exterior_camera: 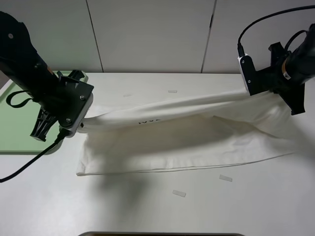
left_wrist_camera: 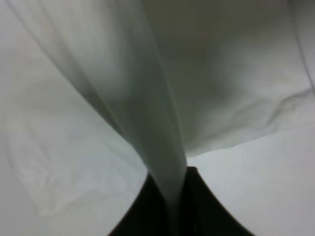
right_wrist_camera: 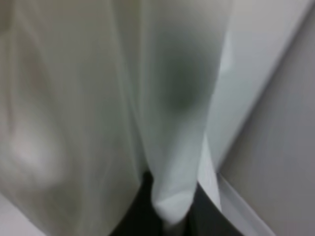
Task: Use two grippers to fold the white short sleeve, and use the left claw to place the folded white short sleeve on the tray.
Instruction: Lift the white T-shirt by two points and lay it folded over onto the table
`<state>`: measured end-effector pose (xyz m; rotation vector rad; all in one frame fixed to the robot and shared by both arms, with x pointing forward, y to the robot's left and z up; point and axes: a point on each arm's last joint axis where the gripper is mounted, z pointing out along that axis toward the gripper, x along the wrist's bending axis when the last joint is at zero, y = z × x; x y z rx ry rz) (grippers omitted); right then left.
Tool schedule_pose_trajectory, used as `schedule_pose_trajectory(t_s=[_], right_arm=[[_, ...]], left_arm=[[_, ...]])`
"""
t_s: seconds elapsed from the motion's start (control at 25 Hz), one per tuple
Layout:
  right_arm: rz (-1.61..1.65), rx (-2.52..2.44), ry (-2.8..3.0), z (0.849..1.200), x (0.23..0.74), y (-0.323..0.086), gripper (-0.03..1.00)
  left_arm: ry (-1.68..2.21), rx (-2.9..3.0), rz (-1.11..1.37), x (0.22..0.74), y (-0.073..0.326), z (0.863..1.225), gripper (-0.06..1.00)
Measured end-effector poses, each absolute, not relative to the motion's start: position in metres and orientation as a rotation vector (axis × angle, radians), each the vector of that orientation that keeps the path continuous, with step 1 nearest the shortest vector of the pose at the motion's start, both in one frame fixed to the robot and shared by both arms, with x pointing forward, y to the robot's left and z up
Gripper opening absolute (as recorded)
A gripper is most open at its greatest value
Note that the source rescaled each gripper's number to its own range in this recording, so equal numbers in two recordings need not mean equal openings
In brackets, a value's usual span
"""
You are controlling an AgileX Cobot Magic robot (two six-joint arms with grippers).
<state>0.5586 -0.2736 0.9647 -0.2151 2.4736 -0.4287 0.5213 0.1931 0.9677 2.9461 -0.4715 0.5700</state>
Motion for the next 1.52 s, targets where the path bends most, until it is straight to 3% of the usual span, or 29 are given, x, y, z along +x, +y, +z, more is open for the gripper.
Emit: schedule_pose_trajectory(t_s=[0.6, 1.04, 1.52], right_arm=[[-0.198, 0.342, 2.111, 0.981, 0.574, -0.276, 0.0], [-0.431, -0.486, 2.481, 0.912, 0.512, -0.277, 0.0], [-0.424, -0.475, 2.555, 0.909, 0.505, -0.279, 0.0]], left_arm=[[-0.45, 2.901, 0.696, 0.528, 0.19, 0.971, 0.0], [-0.487, 2.943, 0.605, 0.523, 0.193, 0.967, 0.0], [-0.431, 2.991, 0.22, 0.501, 0.196, 0.961, 0.0]])
